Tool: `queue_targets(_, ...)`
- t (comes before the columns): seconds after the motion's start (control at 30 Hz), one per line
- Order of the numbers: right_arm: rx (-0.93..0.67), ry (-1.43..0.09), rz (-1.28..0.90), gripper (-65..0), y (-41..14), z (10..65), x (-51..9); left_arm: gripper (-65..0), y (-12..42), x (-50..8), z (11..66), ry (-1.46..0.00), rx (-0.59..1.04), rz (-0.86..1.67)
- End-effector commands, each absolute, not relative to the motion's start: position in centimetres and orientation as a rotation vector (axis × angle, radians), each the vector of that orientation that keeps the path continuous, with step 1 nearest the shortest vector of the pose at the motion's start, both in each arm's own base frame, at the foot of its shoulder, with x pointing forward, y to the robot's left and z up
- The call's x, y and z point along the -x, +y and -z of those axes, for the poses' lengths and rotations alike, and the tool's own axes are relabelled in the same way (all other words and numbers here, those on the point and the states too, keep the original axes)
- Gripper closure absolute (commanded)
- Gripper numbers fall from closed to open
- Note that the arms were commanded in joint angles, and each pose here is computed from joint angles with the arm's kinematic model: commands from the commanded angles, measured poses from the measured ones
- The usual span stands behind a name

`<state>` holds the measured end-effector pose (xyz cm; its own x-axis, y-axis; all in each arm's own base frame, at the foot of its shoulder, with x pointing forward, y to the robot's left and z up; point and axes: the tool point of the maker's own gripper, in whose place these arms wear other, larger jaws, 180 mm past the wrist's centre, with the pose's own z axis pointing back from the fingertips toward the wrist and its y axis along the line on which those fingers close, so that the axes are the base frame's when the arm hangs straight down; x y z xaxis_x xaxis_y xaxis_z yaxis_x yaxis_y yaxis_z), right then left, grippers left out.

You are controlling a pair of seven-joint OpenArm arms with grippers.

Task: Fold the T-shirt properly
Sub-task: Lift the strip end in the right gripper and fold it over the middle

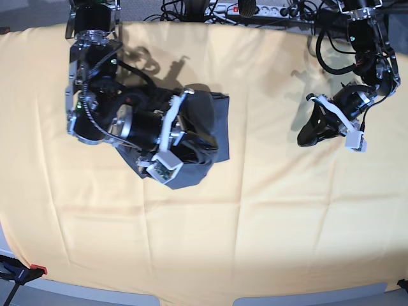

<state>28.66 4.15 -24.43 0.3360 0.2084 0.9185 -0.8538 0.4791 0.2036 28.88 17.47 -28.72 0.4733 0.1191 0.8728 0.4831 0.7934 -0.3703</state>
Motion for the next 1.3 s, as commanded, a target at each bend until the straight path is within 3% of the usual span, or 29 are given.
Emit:
queue_targets(0.0,-0.832,-1.04,-0.798,0.0,5.1,23.2,-29.1,0.0,17.6,-29.3,27.0,-1.13,0.656,0.259)
queue_targets(0.03,-0.849,-1.028,-0.799,-2.0,5.8,23.6,-29.0,0.0,17.6,-29.3,27.0,-1.13,0.656,0.259)
queue_targets(0.13,-0.883,-0.955,-0.87,-36.1,8.1,24.7,-28.5,0.0,17.6,-29.3,27.0,-1.131,0.656,0.259)
queue_targets(0.17,-0.872,-0.925,-0.92,-44.8,8.7,24.9,-28.2,0.0,17.6,-29.3,27.0,-1.13,0.656,0.259)
queue_targets(0.2,-0.861,-0.891,-0.978,-48.6,9.3,25.0,-27.7,0.0,17.6,-29.3,27.0,-1.131,0.656,0.26)
queue_targets(0.3,-0.95,-0.808,-1.137,-48.0,11.3,23.4,-25.4,0.0,17.7,-29.4,26.9,-1.132,0.65,0.265)
queue_targets(0.43,-0.974,-0.854,-1.215,-48.0,11.6,20.6,-25.2,0.0,17.8,-29.4,26.9,-1.129,0.646,0.268)
queue_targets(0.73,-0.853,-1.095,-0.926,-45.5,3.0,16.6,-32.5,0.0,18.9,-29.6,26.5,-1.126,0.603,0.302)
queue_targets(0.8,-0.791,-1.145,-0.846,-35.6,-0.5,16.0,-34.1,0.0,19.2,-29.6,26.3,-1.129,0.595,0.308)
queue_targets(0.9,-0.681,-1.161,-0.751,-5.9,-5.3,16.5,-35.3,0.0,19.3,-29.6,26.3,-1.127,0.591,0.313)
queue_targets(0.93,-0.662,-1.151,-0.734,0.0,-6.3,17.0,-35.2,0.0,19.3,-29.6,26.2,-1.128,0.591,0.313)
queue_targets(1.0,-0.653,-1.109,-0.723,0.0,-7.3,18.4,-34.5,0.0,19.3,-29.7,26.2,-1.131,0.593,0.312)
queue_targets(1.03,-0.658,-1.088,-0.72,-3.0,-7.4,19.1,-34.0,0.0,19.3,-29.7,26.1,-1.133,0.593,0.311)
queue_targets(1.2,-0.776,-1.04,-0.703,-39.5,-6.2,20.6,-31.7,0.0,19.2,-29.7,26.1,-1.14,0.599,0.305)
queue_targets(1.27,-0.794,-1.027,-0.719,-42.9,-5.2,20.9,-31.4,0.0,19.2,-29.7,26.1,-1.139,0.598,0.306)
